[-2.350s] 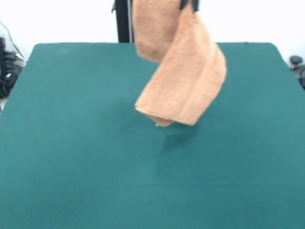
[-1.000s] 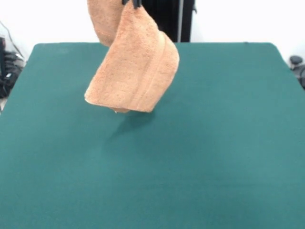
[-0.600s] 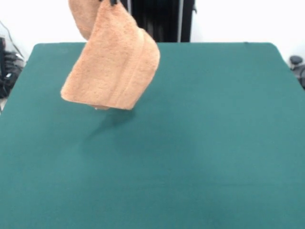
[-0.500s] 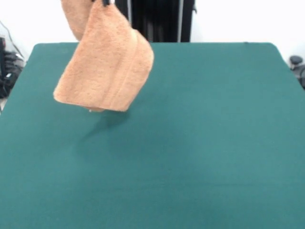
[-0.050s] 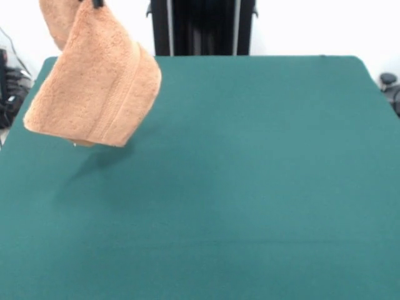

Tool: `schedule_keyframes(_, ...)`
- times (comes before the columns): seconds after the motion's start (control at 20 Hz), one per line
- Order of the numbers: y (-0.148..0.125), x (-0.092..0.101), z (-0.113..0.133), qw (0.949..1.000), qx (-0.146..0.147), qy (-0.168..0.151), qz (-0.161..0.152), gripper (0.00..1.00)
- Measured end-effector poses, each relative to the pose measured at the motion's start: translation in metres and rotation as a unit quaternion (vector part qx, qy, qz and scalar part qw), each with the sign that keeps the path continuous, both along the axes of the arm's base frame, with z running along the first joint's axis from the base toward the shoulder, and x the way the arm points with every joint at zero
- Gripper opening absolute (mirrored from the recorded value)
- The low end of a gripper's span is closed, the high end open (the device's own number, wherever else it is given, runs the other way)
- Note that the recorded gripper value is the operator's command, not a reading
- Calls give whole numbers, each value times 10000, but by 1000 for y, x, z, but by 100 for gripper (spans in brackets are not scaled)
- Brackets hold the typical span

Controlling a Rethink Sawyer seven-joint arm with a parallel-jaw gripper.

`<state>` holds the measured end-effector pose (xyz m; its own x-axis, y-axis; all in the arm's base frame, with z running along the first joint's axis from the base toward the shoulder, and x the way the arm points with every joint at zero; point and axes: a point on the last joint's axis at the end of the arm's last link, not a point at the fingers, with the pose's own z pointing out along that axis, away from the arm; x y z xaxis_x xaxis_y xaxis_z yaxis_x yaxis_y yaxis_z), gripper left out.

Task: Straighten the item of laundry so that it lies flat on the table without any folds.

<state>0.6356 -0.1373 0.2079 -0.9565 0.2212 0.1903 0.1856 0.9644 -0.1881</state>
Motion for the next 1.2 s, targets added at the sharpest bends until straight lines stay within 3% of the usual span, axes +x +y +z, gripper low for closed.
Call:
schedule_keyframes(0.45, -3, 2, -8, 9998, 65, -189, 87, 0)
schedule_keyframes(0.95, 21, 2, -38, 9948, 141, -914, 420, 0)
schedule_keyframes(1.2, 44, -2, -56, 9890, 220, -1316, 638, 0)
